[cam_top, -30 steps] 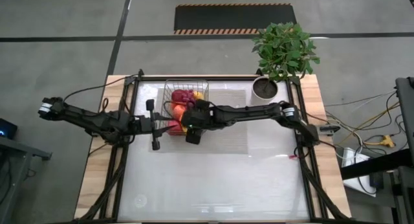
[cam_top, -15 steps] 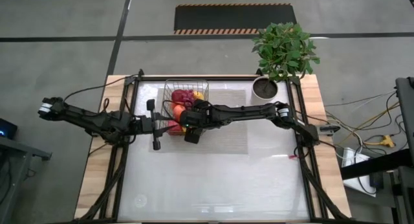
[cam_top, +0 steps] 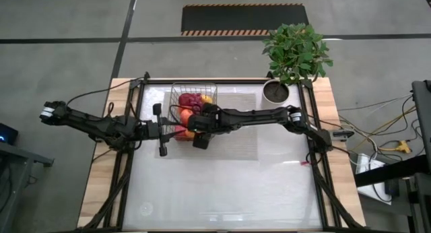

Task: Build produce basket
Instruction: Put the orange into the brown wire basket

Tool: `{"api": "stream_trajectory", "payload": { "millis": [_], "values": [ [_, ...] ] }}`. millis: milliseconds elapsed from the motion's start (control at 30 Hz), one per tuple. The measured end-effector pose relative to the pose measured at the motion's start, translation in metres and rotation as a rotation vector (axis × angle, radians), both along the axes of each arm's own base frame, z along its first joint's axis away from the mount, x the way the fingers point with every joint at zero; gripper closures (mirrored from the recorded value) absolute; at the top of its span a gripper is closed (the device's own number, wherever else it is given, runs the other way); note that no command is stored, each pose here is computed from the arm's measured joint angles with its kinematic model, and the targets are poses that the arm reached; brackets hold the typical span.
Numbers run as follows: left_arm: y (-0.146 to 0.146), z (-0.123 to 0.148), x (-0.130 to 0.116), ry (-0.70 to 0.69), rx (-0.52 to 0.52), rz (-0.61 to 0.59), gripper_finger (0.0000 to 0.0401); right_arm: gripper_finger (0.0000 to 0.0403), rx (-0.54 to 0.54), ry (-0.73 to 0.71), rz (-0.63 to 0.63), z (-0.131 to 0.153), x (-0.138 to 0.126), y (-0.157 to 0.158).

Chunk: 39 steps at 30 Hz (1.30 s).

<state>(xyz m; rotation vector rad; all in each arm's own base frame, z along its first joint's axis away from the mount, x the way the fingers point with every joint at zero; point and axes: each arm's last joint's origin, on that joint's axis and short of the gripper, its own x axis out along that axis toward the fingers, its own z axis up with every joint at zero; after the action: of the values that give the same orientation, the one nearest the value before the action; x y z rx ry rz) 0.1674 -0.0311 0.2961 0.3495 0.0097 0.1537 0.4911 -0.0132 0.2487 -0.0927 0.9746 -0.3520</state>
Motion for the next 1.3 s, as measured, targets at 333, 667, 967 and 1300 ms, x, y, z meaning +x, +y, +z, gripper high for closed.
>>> {"api": "stream_trajectory", "payload": {
  "millis": [333, 667, 967, 1300],
  "values": [
    [0.0, 0.0, 0.0, 0.001, 0.0, -0.002, 0.0323, 0.012, 0.003, -0.042, -0.011, 0.028, -0.012, 0.0],
    [0.0, 0.0, 0.0, 0.001, 0.0, -0.002, 0.0323, 0.0283, -0.013, -0.125, -0.036, 0.01, 0.007, -0.021],
    [0.0, 0.0, 0.001, 0.006, 0.012, -0.001, 0.0323, 0.0391, -0.003, -0.085, -0.033, -0.004, 0.009, -0.023],
    [0.0, 0.0, 0.001, 0.007, 0.02, -0.001, 0.0323, 0.0394, 0.116, -0.079, 0.013, -0.014, 0.009, -0.019]
  ]
}}
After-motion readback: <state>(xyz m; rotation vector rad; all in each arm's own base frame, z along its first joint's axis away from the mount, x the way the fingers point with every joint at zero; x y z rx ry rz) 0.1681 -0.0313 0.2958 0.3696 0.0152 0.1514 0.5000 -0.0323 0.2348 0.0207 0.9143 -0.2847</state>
